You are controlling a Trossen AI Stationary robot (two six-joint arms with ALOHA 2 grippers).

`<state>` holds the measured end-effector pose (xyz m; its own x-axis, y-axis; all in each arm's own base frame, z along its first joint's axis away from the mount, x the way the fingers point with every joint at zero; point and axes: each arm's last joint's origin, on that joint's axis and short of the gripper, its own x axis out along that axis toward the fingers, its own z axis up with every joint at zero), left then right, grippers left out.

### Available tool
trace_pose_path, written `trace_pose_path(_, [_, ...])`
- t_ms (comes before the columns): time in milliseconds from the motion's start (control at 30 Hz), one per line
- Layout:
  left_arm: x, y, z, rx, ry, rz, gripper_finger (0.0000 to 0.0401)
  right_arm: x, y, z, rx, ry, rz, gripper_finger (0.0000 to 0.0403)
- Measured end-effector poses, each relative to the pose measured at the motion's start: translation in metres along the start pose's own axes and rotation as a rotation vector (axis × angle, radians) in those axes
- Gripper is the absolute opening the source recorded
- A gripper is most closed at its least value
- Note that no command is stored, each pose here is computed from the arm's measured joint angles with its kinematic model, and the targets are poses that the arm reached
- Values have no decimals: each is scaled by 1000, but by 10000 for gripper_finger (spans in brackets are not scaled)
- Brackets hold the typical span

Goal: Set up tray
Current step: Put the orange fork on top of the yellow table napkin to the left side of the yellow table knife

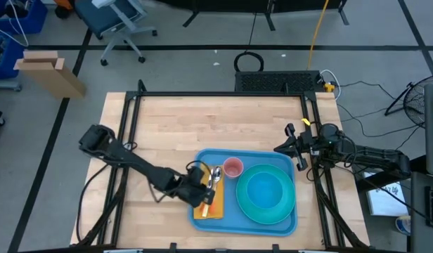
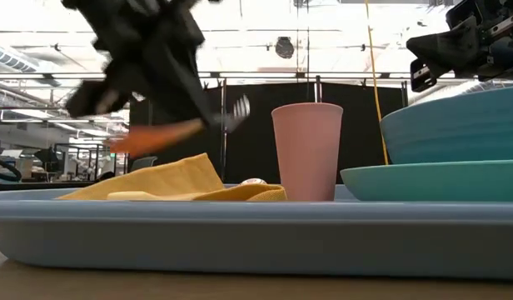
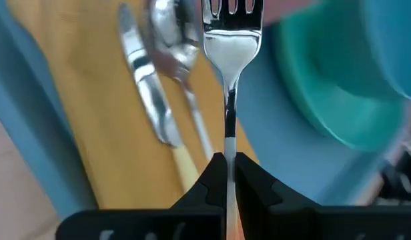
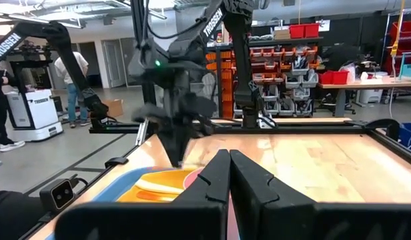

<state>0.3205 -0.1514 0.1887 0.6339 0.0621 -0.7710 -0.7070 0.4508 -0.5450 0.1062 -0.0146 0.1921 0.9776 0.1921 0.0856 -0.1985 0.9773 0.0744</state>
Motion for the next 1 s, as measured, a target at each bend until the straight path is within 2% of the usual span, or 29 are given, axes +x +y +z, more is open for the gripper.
trace_pose_path(167, [17, 8, -2, -69, 3, 65, 10, 0, 0, 0, -3, 3, 0, 0])
trace_pose_path(467, [27, 19, -24, -246, 16, 159, 10, 0, 0, 0, -2, 3, 0, 0])
trace_pose_path(800, [35, 26, -28, -272, 63, 227, 12, 0, 0, -1, -10, 11, 0, 0])
trace_pose_path(1000, [35, 28, -28, -272, 56, 242, 53, 0, 0, -1, -9, 13, -1, 0])
